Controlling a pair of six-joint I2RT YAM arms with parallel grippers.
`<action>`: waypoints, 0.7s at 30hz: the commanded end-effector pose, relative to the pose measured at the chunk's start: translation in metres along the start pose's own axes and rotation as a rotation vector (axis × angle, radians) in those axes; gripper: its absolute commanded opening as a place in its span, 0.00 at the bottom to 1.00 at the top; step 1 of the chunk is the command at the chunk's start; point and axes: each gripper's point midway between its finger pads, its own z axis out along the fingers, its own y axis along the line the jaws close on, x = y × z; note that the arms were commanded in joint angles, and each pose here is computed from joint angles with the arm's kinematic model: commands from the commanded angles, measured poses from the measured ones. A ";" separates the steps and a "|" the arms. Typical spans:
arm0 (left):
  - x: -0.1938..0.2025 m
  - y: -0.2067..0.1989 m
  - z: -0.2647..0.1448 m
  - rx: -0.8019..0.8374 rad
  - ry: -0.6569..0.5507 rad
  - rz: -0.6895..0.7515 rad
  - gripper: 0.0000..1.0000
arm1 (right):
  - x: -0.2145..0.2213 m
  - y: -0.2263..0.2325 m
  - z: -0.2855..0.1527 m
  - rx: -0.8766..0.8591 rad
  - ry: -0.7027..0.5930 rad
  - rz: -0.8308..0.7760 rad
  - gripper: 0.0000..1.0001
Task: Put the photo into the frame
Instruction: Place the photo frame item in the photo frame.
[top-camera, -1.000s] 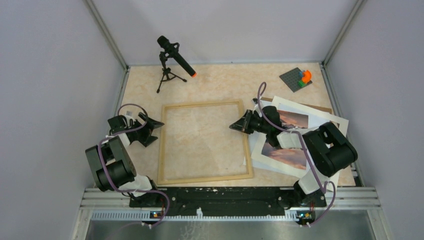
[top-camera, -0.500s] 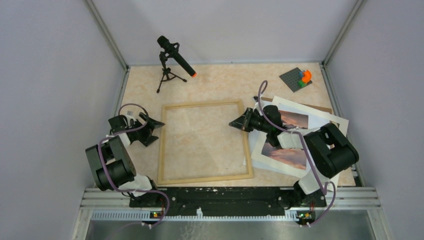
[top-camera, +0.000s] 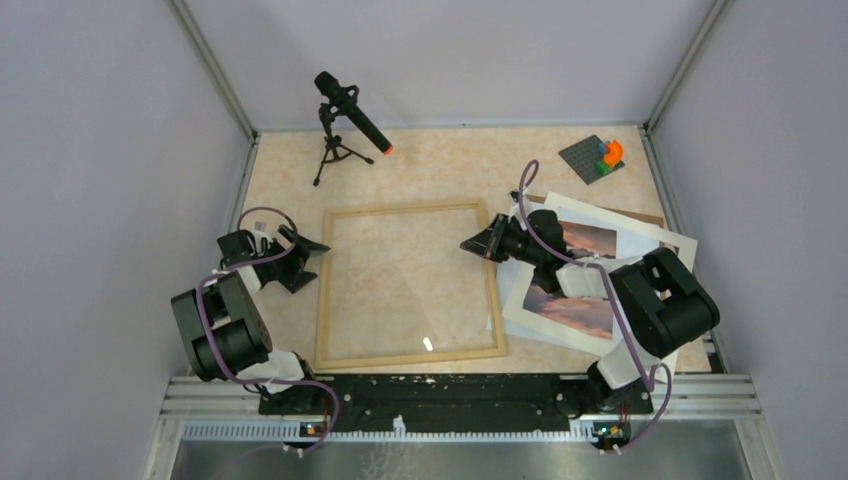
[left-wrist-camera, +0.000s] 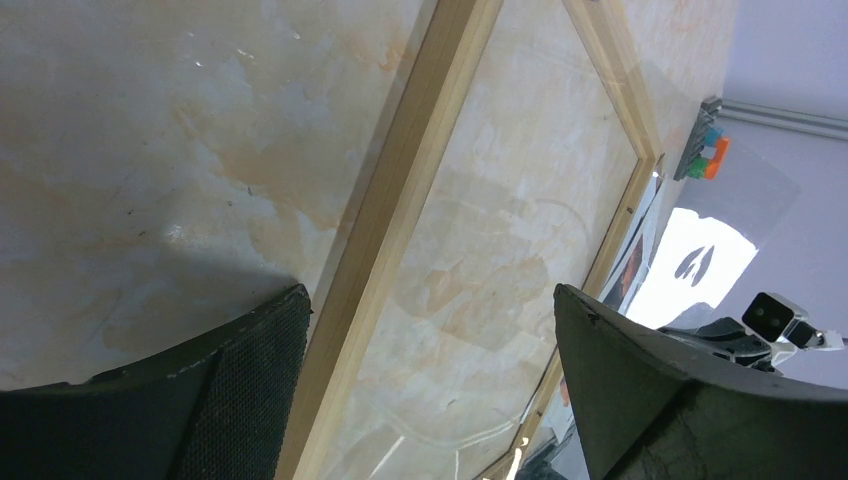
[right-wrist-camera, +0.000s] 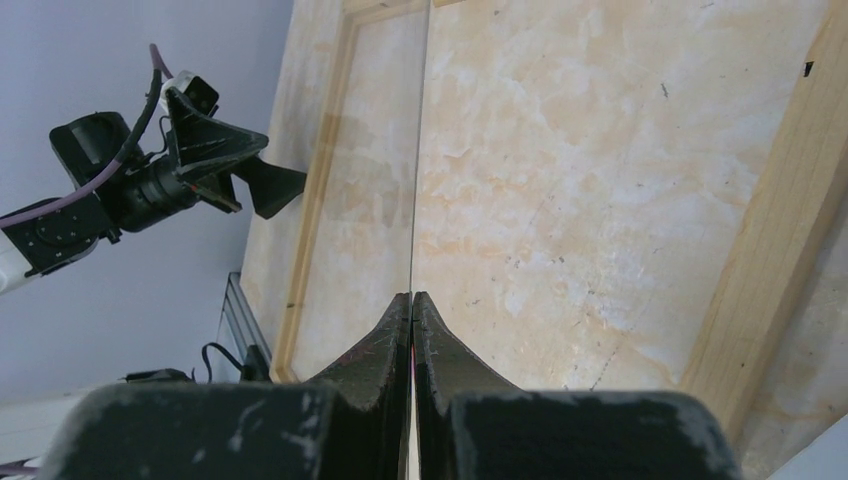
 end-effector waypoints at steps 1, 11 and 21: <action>0.004 0.008 0.002 -0.027 0.006 -0.001 0.95 | -0.026 0.015 -0.001 -0.032 -0.075 -0.050 0.00; 0.004 0.008 0.002 -0.026 0.007 0.000 0.95 | -0.024 0.013 -0.002 -0.041 -0.062 -0.042 0.00; 0.007 0.009 0.004 -0.025 0.019 -0.008 0.95 | -0.001 0.009 0.001 -0.063 0.037 0.063 0.00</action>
